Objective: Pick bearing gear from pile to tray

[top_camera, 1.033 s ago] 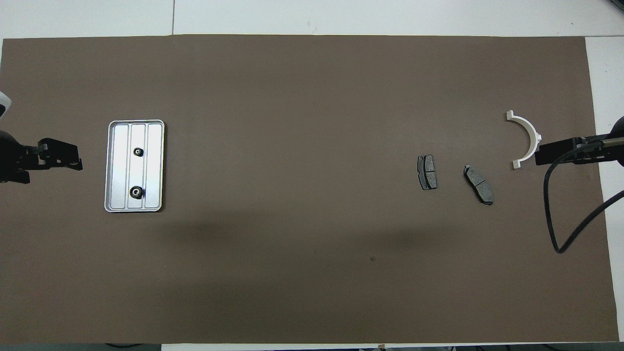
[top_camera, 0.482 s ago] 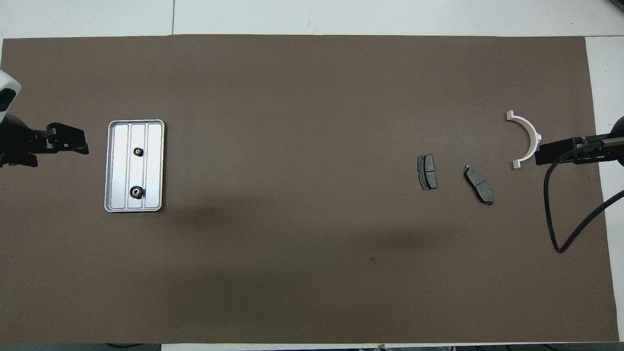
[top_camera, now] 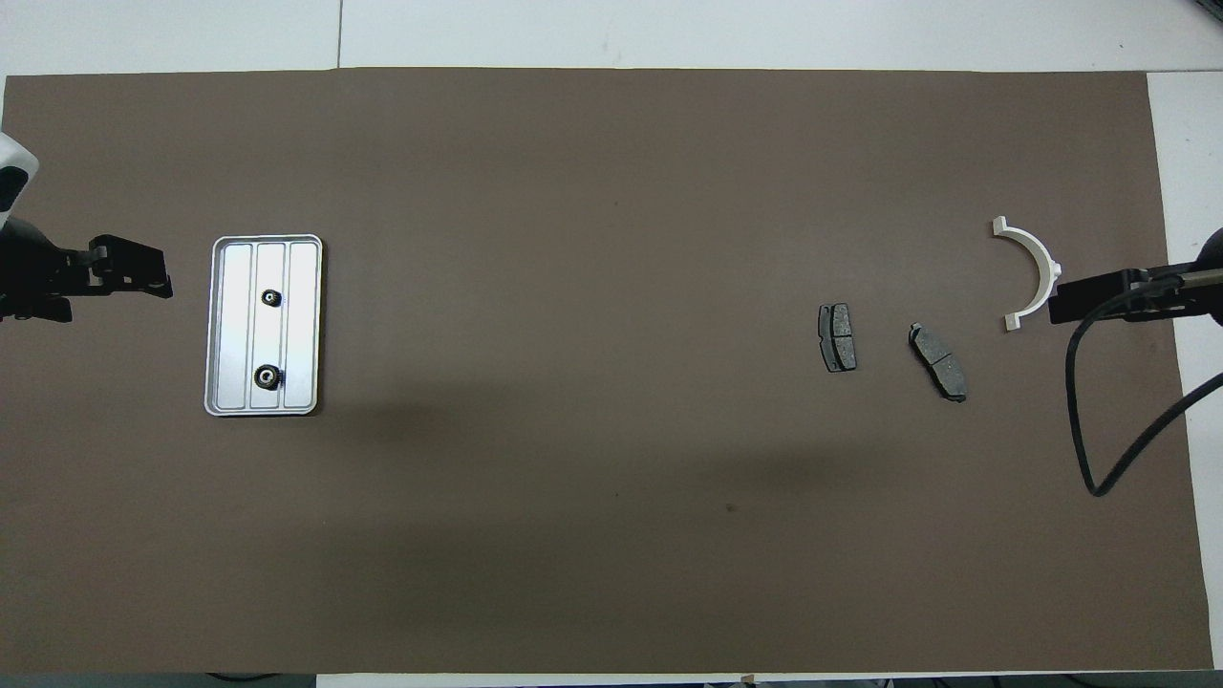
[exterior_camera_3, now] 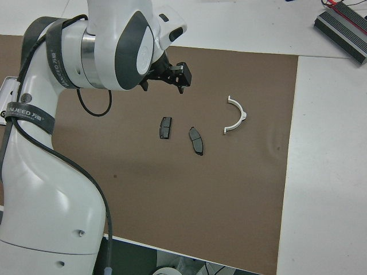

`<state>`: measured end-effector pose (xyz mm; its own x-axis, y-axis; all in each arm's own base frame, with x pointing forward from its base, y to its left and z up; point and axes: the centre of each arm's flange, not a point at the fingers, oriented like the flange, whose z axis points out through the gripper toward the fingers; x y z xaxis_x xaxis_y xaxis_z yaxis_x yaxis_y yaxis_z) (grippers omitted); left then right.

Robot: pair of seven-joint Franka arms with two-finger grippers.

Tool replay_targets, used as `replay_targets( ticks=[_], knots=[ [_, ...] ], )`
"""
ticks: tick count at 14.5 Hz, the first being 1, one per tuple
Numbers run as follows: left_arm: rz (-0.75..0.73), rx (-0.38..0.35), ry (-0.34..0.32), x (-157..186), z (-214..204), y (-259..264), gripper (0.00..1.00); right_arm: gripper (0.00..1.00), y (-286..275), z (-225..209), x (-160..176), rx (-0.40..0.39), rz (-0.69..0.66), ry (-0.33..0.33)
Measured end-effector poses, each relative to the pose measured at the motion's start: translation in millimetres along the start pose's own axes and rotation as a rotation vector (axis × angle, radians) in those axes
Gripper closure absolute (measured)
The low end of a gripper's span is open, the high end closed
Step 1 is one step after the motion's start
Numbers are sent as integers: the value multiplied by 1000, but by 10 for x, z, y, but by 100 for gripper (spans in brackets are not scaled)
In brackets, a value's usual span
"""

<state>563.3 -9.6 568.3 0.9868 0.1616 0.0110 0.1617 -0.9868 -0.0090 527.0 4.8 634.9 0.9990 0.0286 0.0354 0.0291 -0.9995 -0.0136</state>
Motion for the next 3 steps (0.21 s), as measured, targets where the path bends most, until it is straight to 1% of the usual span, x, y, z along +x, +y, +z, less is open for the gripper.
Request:
replay_targets(
  ticks=[3],
  knots=[
    [1,0,2,1,-19,1,0,0,0,0,0,0,0,0]
  ],
)
